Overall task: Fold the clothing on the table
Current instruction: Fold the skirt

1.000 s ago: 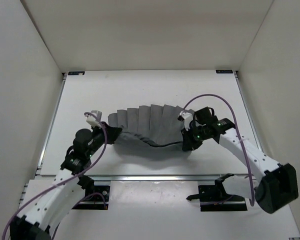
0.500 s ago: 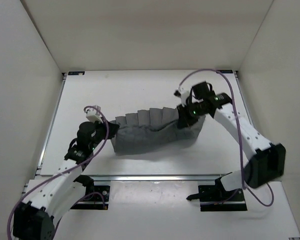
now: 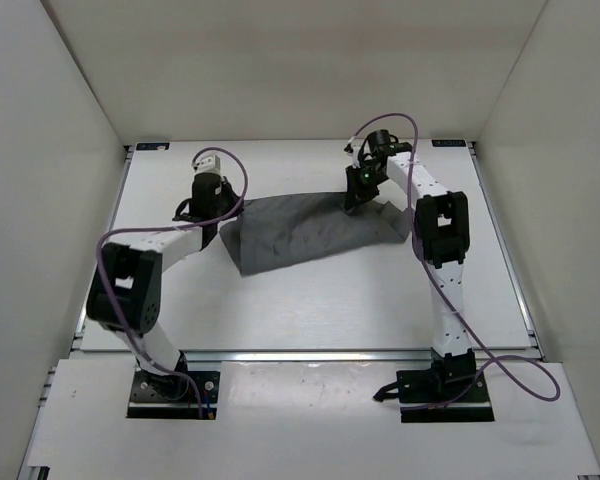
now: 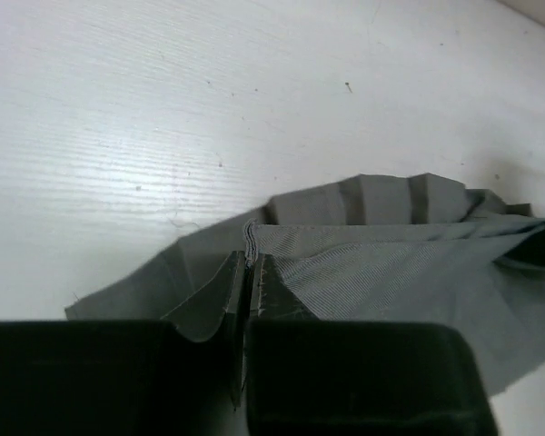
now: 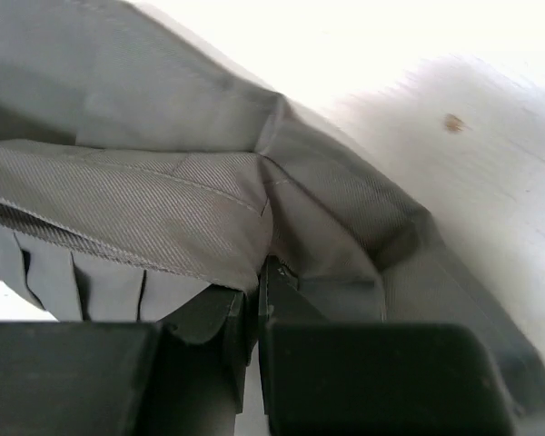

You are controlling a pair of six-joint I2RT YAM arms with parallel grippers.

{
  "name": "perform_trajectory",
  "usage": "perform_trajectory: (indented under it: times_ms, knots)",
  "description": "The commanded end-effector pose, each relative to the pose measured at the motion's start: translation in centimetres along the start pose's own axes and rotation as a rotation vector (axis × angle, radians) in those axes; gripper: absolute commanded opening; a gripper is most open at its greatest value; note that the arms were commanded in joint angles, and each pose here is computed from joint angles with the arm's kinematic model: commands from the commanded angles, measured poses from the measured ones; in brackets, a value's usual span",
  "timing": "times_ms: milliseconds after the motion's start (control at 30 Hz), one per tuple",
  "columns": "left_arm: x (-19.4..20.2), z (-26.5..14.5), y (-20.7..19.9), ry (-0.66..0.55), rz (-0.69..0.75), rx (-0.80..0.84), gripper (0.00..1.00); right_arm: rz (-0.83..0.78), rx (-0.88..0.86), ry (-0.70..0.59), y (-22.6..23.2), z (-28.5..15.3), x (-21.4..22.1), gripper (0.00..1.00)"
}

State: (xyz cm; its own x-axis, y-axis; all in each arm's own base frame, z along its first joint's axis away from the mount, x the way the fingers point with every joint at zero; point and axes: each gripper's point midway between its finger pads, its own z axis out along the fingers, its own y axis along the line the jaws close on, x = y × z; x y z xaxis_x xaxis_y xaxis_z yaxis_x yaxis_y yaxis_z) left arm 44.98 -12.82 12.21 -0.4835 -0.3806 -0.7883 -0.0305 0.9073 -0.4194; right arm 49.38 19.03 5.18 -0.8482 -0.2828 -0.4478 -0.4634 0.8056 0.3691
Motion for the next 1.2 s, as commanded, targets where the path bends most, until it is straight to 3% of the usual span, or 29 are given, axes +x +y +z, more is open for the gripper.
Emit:
perform_trajectory:
  times_ms: [0,167,367,533,667,867,1033,1167]
  knots:
    - [-2.5,1.9,0.0,-0.058,0.021,-0.023,0.0,0.032,-0.034,-0.081,0.4,-3.4,-2.8,0.0]
    - [-2.8,3.3,1.4,-0.054,0.003,-0.022,0.0,-0.008,-0.108,-0.1,0.7,-6.8,-2.6,0.0]
    - [-4.6,2.1,-0.3,-0.078,0.036,0.036,0.0,-0.1,-0.088,-0.147,2.1,-14.0,-2.2,0.0]
    - [-6.0,1.2,-0.9,-0.114,0.051,0.052,0.0,-0.016,-0.17,-0.156,3.9,-18.8,2.4,0.0]
    - [-5.4,1.6,-1.4,-0.098,0.055,0.067,0.0,0.031,-0.18,-0.131,3.6,-18.8,5.9,0.0]
    - [-5.8,2.5,-1.2,-0.102,0.04,0.069,0.0,0.069,-0.228,-0.142,1.2,-18.7,5.1,0.0]
    - [-5.9,4.2,-1.8,-0.086,0.037,0.088,0.01,0.125,-0.253,-0.072,-1.5,-15.2,5.1,0.0]
    - [-6.1,6.0,-2.3,-0.079,0.034,0.088,0.18,0.153,-0.213,-0.077,-4.4,-13.5,3.7,0.0]
